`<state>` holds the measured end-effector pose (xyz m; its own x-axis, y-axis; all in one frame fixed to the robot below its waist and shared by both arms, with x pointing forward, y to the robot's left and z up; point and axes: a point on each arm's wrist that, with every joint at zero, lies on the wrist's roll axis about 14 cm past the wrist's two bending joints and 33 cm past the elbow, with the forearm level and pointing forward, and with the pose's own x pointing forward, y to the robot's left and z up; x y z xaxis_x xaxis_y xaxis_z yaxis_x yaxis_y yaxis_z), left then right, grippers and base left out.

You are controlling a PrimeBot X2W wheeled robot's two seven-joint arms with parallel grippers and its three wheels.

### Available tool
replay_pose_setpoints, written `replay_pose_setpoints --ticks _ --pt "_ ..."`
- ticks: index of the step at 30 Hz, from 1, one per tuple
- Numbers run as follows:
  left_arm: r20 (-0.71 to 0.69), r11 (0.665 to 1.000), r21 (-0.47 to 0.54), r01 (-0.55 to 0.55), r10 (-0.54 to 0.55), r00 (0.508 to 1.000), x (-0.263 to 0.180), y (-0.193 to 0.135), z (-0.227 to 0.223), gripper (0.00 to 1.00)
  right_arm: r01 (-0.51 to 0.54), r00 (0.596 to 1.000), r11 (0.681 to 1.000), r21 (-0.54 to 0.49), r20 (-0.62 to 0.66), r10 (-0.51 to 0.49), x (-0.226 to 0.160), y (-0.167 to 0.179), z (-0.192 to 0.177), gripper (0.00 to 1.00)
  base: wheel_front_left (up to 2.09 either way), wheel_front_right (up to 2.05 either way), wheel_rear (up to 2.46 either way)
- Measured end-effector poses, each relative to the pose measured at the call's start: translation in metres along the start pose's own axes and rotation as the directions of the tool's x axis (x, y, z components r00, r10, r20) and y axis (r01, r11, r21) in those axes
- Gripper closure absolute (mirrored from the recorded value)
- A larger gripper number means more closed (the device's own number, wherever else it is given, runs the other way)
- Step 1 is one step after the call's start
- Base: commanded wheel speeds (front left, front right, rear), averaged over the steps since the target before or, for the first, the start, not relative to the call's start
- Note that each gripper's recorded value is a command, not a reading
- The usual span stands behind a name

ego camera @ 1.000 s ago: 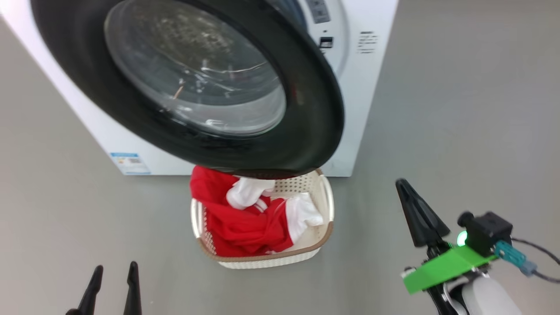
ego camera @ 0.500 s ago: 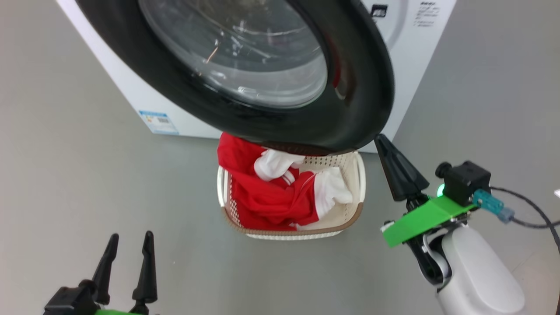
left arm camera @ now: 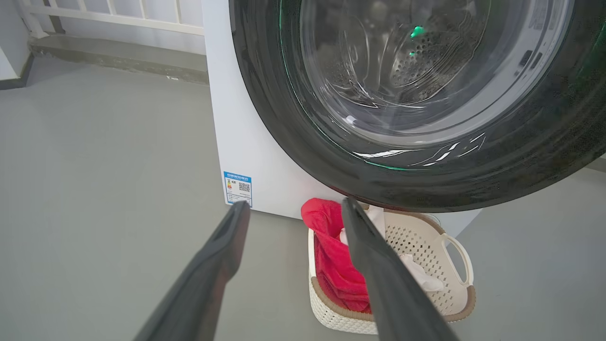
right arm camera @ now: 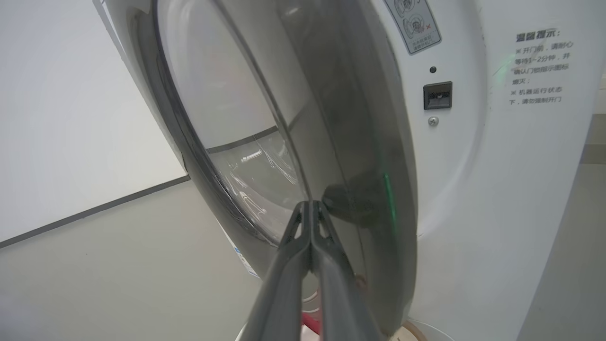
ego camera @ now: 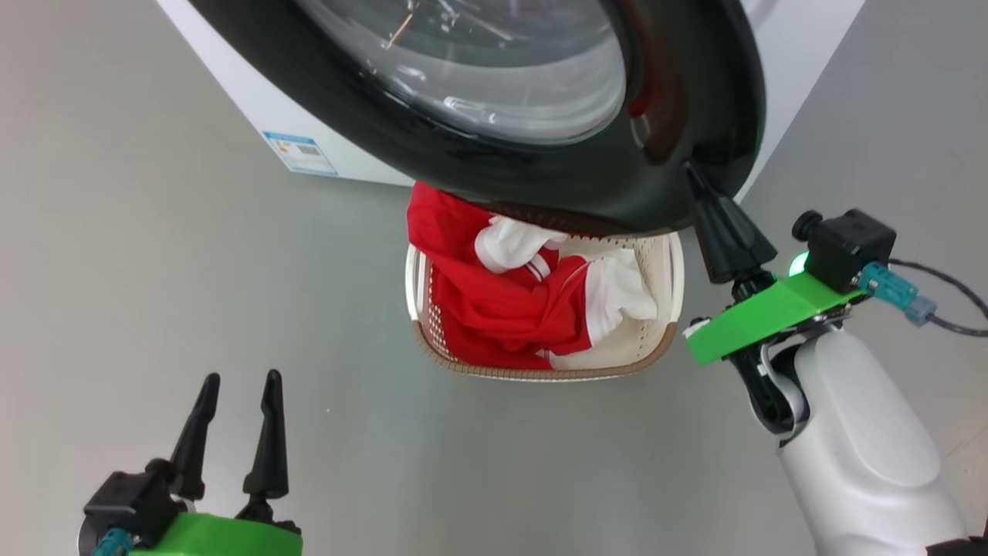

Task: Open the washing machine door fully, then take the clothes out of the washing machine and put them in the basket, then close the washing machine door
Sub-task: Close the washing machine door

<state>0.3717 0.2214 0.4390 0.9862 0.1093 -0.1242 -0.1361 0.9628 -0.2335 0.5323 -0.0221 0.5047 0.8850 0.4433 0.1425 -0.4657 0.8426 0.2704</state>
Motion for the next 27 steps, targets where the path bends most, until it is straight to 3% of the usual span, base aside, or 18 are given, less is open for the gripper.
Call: replay_pose_setpoints --ticks 27 --pt "-0.025 1.000 -0.011 -0.001 0.001 1.000 0.039 0.000 -0.014 0.00 0.076 0.982 0.997 0.002 0.171 -0.075 0.087 -0.057 0.023 1.00 0.00 0.00 0.00"
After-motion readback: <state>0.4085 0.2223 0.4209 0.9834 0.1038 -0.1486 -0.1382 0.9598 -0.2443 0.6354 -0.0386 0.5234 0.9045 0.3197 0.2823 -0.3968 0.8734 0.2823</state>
